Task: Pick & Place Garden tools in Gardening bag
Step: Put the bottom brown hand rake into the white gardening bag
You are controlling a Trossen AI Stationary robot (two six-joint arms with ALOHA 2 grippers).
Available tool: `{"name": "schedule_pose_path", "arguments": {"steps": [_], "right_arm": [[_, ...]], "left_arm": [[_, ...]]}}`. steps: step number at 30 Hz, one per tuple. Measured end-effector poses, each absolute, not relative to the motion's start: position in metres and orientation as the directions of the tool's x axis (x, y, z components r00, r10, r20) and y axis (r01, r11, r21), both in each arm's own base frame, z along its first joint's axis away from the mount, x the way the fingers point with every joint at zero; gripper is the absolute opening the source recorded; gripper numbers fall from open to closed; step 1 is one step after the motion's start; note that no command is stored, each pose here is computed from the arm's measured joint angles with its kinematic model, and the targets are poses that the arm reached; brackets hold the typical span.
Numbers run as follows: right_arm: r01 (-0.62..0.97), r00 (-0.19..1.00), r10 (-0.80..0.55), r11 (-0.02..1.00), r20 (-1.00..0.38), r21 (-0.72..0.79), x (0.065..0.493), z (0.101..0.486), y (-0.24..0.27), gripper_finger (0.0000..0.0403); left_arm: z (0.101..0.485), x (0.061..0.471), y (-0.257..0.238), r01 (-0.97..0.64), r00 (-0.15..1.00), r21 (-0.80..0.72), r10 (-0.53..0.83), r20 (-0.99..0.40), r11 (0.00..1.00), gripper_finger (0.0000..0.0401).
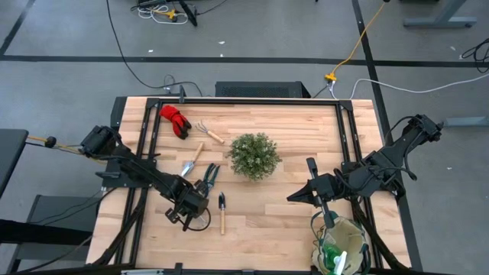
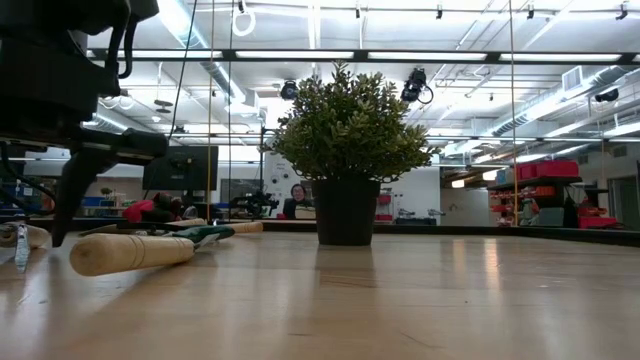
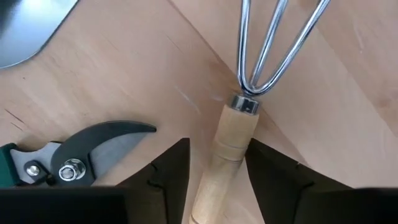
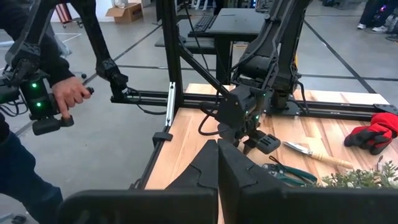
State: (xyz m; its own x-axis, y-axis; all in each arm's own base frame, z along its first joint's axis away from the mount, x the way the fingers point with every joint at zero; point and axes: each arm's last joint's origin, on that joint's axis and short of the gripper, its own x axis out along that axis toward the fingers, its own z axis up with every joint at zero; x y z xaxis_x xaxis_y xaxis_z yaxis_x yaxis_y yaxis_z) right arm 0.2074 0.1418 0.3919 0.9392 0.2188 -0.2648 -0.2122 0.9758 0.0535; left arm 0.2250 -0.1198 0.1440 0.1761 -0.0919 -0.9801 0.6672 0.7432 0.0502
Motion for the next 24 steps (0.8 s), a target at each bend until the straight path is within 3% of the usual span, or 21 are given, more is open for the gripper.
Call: {"name": "schedule_pose_path", "arguments": {"steps": [24], "right_arm": [[-0.211, 0.939, 0.217, 0.976, -0.265, 0.052, 0.2073, 0.3919, 0.1418, 0.0000]], "left_arm": [[0.1377, 0.2274, -0.1224, 0.671, 0.131, -0.001, -0.120, -0.984, 0.741, 0.0080]]}}
